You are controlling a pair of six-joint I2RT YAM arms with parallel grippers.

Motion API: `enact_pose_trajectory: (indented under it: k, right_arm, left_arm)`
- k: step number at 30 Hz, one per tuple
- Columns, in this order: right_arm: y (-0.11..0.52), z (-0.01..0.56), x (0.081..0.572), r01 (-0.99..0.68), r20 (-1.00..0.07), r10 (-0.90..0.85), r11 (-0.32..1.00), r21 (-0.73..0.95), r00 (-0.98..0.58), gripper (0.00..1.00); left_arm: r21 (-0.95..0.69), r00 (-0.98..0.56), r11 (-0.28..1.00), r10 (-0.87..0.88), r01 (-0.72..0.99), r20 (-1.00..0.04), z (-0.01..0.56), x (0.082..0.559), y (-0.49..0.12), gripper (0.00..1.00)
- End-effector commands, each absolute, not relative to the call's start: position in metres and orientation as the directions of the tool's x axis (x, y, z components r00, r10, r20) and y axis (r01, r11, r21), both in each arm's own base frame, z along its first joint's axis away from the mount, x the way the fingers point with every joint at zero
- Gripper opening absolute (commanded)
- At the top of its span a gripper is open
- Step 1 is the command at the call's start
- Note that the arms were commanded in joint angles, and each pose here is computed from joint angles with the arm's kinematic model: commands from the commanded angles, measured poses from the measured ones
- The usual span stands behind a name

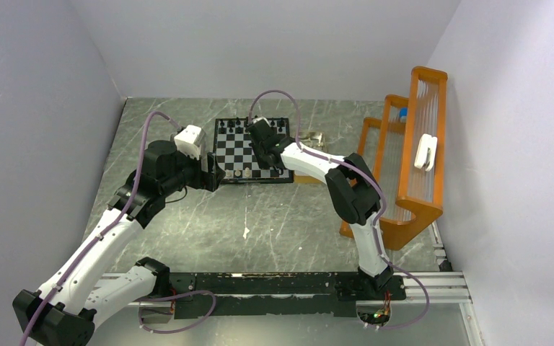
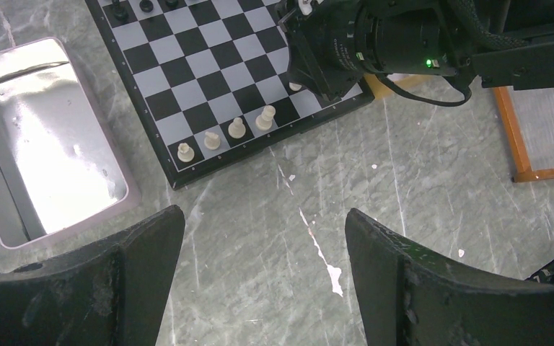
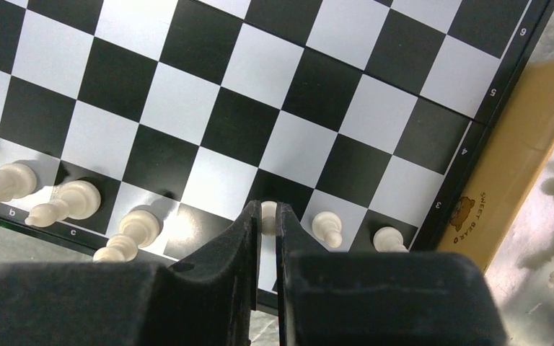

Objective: Set up the chess pieces on the board
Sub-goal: Place the chess piece on the chessboard.

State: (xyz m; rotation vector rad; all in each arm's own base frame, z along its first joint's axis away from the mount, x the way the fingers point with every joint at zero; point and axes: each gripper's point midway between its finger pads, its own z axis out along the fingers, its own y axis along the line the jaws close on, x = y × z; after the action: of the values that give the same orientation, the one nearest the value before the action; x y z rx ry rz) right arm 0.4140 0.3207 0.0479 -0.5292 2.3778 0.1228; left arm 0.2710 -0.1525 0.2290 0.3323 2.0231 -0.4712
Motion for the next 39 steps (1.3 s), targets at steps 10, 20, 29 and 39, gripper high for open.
enact_pose_trajectory:
  k: [10,20,29,39]
  right_arm:
    - [0.3212,0.0353,0.4157,-0.393,-0.637,-0.344,0.917,-0.07,-0.69,0.18]
    - [0.3235,0.0354,0.4195,-0.396,-0.639,-0.35,0.915,-0.076,-0.685,0.17]
    - [0.3228,0.0359,0.4173,-0.398,-0.633,-0.351,0.915,-0.073,-0.69,0.17]
    - [0.3196,0.0374,0.4153,-0.392,-0.626,-0.352,0.917,-0.079,-0.696,0.16]
  left_arm:
    - [-0.186,-0.456,0.89,0.027,0.416,-0.889,0.2351,0.2713,-0.1486,0.86]
    - [-0.186,-0.455,0.89,0.027,0.416,-0.89,0.2355,0.2712,-0.1486,0.86]
    - [-0.187,-0.455,0.89,0.027,0.417,-0.89,0.2355,0.2711,-0.1487,0.86]
    - [-0.187,-0.455,0.889,0.027,0.418,-0.89,0.2356,0.271,-0.149,0.86]
